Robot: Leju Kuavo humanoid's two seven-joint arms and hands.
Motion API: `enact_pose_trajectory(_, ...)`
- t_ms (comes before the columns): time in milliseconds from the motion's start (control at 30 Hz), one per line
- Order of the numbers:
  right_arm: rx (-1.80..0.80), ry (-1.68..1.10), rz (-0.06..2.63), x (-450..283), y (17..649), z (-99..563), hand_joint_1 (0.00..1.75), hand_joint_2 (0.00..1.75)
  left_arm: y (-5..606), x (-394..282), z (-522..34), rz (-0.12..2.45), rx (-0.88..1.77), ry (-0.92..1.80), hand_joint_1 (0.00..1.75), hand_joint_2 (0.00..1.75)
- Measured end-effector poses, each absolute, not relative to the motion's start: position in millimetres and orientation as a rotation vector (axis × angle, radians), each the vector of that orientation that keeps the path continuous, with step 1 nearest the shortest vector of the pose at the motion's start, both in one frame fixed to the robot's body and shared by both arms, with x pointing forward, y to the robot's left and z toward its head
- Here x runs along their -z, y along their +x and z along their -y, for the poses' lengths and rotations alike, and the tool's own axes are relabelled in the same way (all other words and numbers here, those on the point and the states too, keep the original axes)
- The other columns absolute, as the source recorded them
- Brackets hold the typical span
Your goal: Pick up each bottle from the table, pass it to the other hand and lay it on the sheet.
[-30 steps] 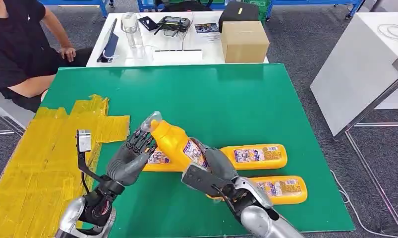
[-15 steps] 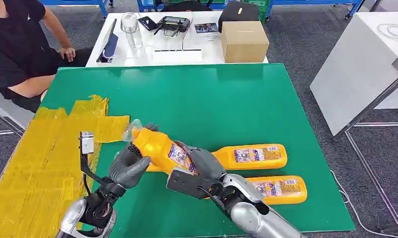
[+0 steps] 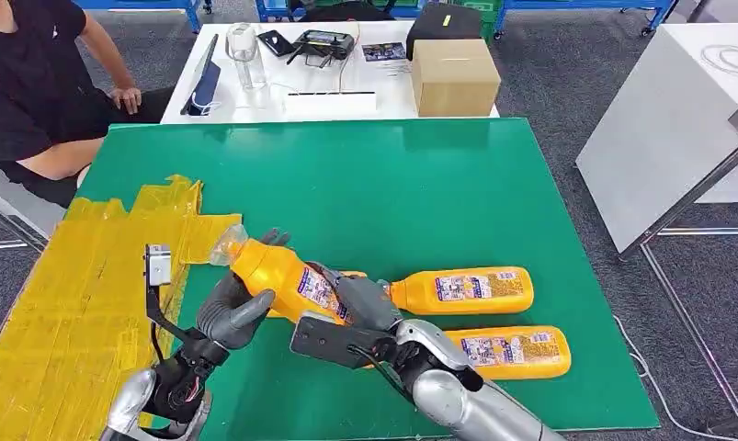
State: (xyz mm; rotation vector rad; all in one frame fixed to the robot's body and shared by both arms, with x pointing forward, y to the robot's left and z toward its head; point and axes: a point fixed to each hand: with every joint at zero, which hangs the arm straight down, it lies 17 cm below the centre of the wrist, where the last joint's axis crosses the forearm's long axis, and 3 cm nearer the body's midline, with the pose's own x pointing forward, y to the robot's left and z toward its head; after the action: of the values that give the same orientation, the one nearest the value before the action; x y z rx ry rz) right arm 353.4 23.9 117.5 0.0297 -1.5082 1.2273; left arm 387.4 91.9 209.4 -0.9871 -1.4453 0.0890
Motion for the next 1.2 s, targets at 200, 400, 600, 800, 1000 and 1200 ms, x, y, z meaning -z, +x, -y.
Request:
enact_pose_trajectory(200,-1.258,0.062,1.497,-117,349,-33,1.75,1.75,393,-215,-93,1.452,-0.095,-0.988,0.0,1.75)
enact_pose_trajectory(400,-1.283,0.077,1.498,-118,345,-41,1.75,1.75,395,-215,-92,1.451,-0.094,-0.987,0.0,1.75)
enact_pose_trajectory(600,-1.293,0.084,1.494,-118,346,-44,1.75,1.75,395,-214,-93,1.45,-0.095,-0.986,0.0,1.75)
enact_pose_trajectory(800,-1.308,0.089,1.487,-117,345,-47,1.75,1.75,396,-212,-93,1.446,-0.1,-0.981,0.0,1.75)
enact_pose_trajectory(1000,-1.316,0.093,1.482,-116,345,-48,1.75,1.75,397,-211,-94,1.444,-0.105,-0.976,0.0,1.75)
enact_pose_trajectory(1200,-1.332,0.102,1.467,-111,343,-49,1.75,1.75,399,-210,-96,1.444,-0.117,-0.965,0.0,1.75)
